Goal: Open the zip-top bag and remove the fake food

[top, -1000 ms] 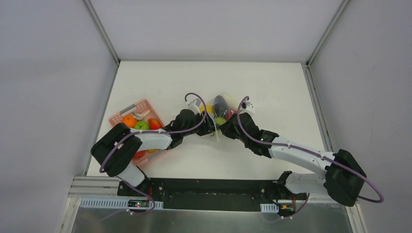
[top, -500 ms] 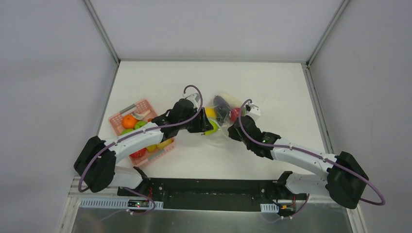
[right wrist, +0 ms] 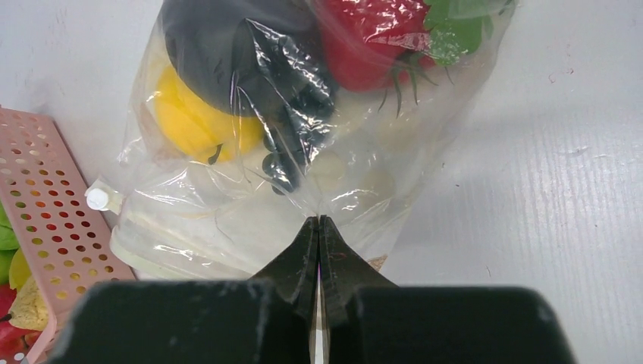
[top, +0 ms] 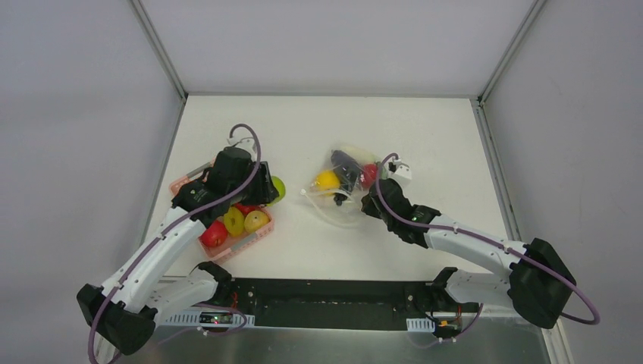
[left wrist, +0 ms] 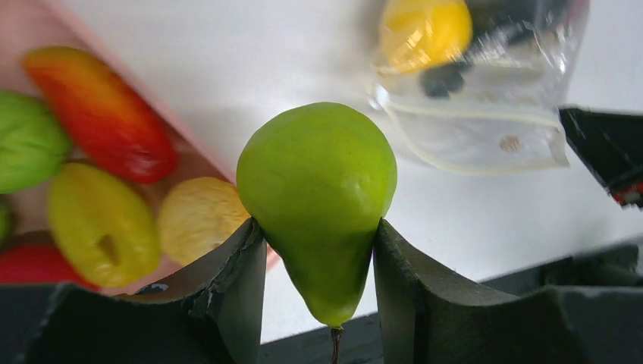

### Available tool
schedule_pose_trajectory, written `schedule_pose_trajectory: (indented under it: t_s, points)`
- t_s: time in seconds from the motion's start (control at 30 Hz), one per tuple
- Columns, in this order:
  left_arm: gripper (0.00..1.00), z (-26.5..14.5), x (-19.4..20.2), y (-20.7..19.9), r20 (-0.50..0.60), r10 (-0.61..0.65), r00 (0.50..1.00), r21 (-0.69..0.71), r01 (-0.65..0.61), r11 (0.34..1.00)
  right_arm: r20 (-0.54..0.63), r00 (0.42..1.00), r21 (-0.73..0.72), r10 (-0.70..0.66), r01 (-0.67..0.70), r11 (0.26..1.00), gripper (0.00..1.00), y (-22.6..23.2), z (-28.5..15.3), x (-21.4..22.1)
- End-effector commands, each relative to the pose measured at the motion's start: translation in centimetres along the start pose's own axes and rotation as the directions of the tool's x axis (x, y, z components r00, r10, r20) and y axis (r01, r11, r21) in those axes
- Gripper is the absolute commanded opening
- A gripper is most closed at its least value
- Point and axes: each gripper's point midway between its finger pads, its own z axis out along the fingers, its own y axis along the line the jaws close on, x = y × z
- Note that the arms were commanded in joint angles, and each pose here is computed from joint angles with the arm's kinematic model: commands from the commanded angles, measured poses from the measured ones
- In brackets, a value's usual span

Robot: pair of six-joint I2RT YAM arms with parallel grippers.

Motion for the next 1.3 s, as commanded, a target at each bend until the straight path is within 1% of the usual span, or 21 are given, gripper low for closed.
schedule_pose_trajectory:
  t_s: [0.0,0.13,0.2,0.3,0.4,0.5,0.63,0.73,0.83,0.9,0.97,1.03,1.13,1.23,1.27]
  points:
    - [0.09,-3.0,-2.5,5.0,0.060,0.048,0.997,-0.203,-0.035,0.979,0.026,1.000,-0.001,-0.006,0.006,1.000,0.00,-0.5,-0.2,-0.7]
    - [0.09,-3.3,-5.0,8.4,0.118,0.014,0.993,-0.322,0.025,0.947,0.032,0.999,-0.010,-0.002,0.003,1.000,0.00,-0.5,-0.3,-1.0]
    - [0.09,-3.1,-6.2,10.6,0.148,-0.036,0.988,-0.377,0.090,0.922,0.034,0.999,-0.017,0.000,0.000,1.000,0.00,-0.5,-0.3,-1.2]
    - [0.09,-2.0,-7.0,13.1,0.155,-0.105,0.982,-0.423,0.162,0.892,0.031,1.000,-0.030,0.002,-0.001,1.000,0.00,-0.3,-0.5,-1.4]
    - [0.09,-1.0,-7.8,15.6,0.157,-0.145,0.977,-0.476,0.204,0.855,0.031,1.000,-0.040,0.003,-0.002,0.999,0.00,-0.2,-0.6,-1.6]
    - [0.09,0.7,-8.3,17.5,0.132,-0.166,0.977,-0.510,0.210,0.834,0.024,1.000,-0.048,0.003,-0.002,0.999,0.00,-0.2,-0.6,-1.5]
    - [0.10,2.9,-9.0,19.3,0.102,-0.160,0.982,-0.546,0.190,0.816,0.014,1.000,-0.048,-0.003,0.004,0.999,0.00,-0.3,-0.4,-1.5]
    - [0.13,4.9,-8.9,20.3,0.049,-0.172,0.984,-0.562,0.169,0.810,0.008,1.000,-0.052,-0.005,0.005,0.999,0.00,-0.3,-0.4,-1.5]
    - [0.20,6.6,-8.2,21.0,0.001,-0.184,0.983,-0.576,0.151,0.804,0.004,1.000,-0.047,-0.004,0.004,0.999,0.00,-0.4,-0.4,-1.5]
    - [0.31,7.1,-7.4,21.5,-0.026,-0.200,0.979,-0.589,0.147,0.795,0.003,1.000,-0.046,-0.003,0.003,0.999,0.00,-0.4,-0.4,-1.6]
    - [0.45,7.4,-7.0,21.4,-0.048,-0.218,0.975,-0.587,0.148,0.796,0.001,1.000,-0.043,-0.003,0.003,0.999,0.00,-0.4,-0.4,-1.6]
    - [0.55,7.1,-7.0,21.4,-0.047,-0.221,0.974,-0.594,0.151,0.791,0.003,1.000,-0.038,0.003,-0.003,0.999,0.00,-0.5,-0.4,-1.6]
    - [0.63,6.2,-7.2,21.3,-0.030,-0.215,0.976,-0.604,0.154,0.782,0.003,1.000,-0.035,0.007,-0.007,0.999,0.00,-0.5,-0.4,-1.6]
    - [0.74,5.3,-7.5,20.9,-0.009,-0.202,0.979,-0.595,0.158,0.788,0.007,1.000,-0.033,0.012,-0.012,0.999,0.00,-0.3,-0.3,-1.8]
    - [0.76,5.0,-7.6,20.7,0.000,-0.197,0.980,-0.590,0.159,0.791,0.009,1.000,-0.032,0.014,-0.013,0.999,0.00,-0.3,-0.3,-1.9]
